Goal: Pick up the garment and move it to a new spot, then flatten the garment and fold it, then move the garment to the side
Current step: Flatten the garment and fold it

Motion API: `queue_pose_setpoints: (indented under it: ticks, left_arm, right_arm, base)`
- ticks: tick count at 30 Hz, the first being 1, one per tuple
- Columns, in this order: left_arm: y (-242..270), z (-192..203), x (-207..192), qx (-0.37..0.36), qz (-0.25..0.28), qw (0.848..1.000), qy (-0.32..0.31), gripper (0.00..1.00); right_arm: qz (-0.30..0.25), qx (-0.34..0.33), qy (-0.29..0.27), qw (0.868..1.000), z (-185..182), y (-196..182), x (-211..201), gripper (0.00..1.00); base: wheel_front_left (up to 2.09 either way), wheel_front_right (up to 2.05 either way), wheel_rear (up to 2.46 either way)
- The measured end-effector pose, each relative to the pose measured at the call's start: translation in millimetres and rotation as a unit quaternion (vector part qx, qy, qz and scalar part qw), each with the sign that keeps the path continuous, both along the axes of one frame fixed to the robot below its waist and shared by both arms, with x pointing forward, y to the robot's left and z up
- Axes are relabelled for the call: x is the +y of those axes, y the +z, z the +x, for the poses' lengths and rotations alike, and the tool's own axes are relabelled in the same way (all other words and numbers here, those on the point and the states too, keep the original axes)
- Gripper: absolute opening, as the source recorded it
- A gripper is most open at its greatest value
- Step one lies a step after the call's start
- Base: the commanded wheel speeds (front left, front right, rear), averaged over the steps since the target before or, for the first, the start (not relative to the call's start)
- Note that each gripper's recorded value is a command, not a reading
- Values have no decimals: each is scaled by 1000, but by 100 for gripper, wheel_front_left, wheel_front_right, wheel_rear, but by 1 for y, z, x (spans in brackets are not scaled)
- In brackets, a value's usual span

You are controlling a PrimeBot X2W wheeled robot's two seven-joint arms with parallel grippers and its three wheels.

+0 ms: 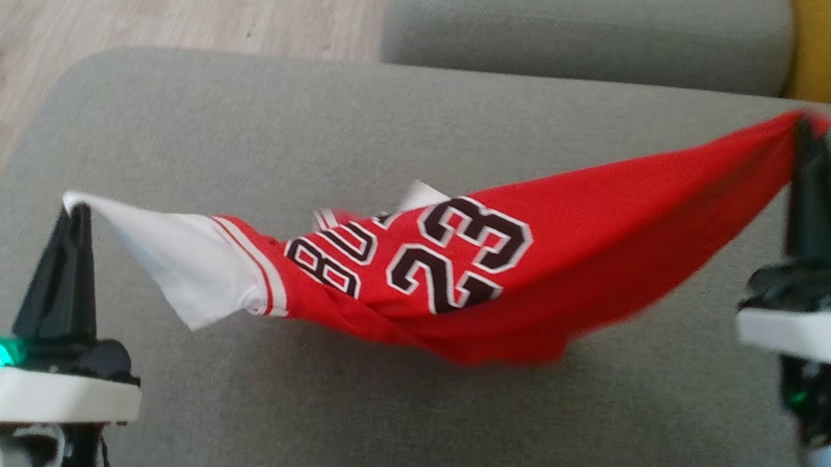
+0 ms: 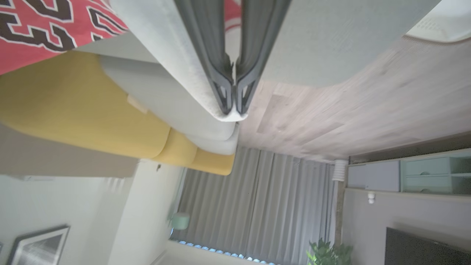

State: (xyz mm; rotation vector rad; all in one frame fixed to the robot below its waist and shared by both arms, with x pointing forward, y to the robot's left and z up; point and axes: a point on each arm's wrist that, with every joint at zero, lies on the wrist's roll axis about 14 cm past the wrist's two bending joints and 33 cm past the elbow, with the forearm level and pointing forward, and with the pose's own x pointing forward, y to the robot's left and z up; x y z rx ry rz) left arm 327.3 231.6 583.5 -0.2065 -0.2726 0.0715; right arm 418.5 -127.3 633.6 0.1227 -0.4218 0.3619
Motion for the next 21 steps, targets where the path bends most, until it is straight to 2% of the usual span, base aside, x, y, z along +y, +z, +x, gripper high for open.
queue_pose_setpoints:
  ticks: [4, 7, 11, 15, 16, 17, 21]
  left_arm:
    - [44, -4, -17, -57, -17, 997, -40, 0]
    - [61, -5, -30, -69, -35, 994, -74, 0]
    - [56, 4, -48, -46, -58, 990, -117, 0]
    - [49, 26, -70, -31, -57, 985, -158, 0]
    - [45, 33, -74, -26, -55, 985, -162, 0]
    - [40, 39, -78, -21, -56, 985, -165, 0]
    - [13, 61, -79, 4, -61, 986, -153, 0]
  right_arm:
    - [-36, -67, -17, 997, -5, 45, -16, 0]
    - [-73, -81, -31, 994, 9, 58, -24, 0]
    - [-108, -36, -36, 993, 55, 46, -22, 0]
    - [-132, 55, -21, 990, 105, 3, -3, 0]
    - [-138, 79, -17, 987, 115, -12, 1, 33]
    - [-142, 103, -13, 984, 123, -28, 6, 100]
    - [-146, 168, 13, 975, 140, -82, 30, 100]
  base:
    - [0, 0, 0]
    - [0, 0, 0]
    - [0, 0, 0]
    - [0, 0, 0]
    - [0, 0, 0]
    - [0, 0, 0]
    - [0, 0, 0]
